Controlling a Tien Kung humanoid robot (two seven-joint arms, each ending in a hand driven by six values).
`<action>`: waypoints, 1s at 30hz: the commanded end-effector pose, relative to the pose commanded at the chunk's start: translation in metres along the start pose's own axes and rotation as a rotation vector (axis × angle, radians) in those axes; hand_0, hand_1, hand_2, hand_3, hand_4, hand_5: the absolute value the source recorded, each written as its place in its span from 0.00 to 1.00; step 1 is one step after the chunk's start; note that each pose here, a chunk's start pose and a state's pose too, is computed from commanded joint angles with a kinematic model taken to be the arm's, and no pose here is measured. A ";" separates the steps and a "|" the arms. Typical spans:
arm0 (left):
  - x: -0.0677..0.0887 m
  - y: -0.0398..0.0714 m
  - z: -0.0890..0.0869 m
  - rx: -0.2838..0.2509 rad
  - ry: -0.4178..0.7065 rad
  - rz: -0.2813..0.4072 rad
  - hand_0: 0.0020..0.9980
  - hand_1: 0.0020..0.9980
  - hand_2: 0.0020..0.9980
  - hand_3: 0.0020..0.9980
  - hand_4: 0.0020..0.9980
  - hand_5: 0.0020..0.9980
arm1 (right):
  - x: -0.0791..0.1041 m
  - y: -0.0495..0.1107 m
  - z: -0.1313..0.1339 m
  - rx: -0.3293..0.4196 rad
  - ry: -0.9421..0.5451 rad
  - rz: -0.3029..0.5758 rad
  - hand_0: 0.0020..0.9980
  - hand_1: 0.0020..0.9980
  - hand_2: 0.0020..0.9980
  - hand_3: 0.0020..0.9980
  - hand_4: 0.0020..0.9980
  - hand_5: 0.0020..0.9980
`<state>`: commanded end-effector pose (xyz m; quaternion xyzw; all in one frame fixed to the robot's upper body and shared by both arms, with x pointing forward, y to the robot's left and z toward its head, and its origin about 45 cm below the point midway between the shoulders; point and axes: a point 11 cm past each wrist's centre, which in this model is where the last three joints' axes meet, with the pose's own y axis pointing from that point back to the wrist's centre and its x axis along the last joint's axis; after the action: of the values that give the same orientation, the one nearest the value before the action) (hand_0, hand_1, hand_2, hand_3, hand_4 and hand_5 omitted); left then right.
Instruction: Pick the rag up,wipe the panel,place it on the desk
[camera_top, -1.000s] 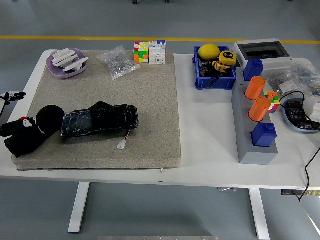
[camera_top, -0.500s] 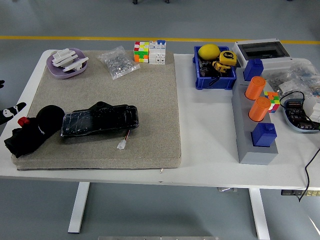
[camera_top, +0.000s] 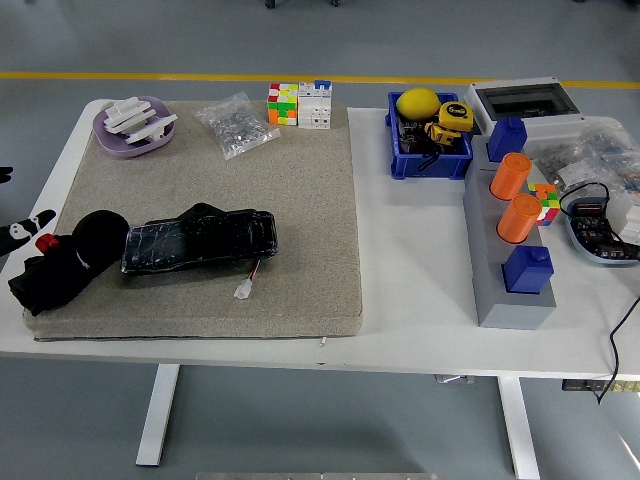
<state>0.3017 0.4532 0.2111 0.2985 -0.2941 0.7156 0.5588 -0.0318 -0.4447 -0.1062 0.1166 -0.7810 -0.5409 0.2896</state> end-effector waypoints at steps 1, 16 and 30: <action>-0.001 -0.001 0.001 -0.004 -0.004 -0.002 0.77 0.79 0.75 0.76 1.00 0.47 | -0.001 0.000 0.000 0.000 -0.002 -0.002 0.80 0.69 0.69 0.62 0.99 0.47; -0.022 -0.028 0.022 -0.071 -0.059 -0.087 0.78 0.79 0.75 0.76 1.00 0.48 | -0.004 0.000 0.008 -0.011 -0.061 -0.004 0.80 0.69 0.69 0.62 0.99 0.47; -0.043 -0.024 0.006 -0.042 -0.098 -0.140 0.78 0.79 0.74 0.75 1.00 0.49 | -0.006 0.000 0.008 -0.001 -0.059 -0.009 0.80 0.69 0.69 0.62 0.99 0.47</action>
<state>0.3339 0.4260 0.1844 0.3415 -0.3145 0.6528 0.5985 -0.0315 -0.4351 -0.1098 0.1040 -0.7882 -0.5459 0.2643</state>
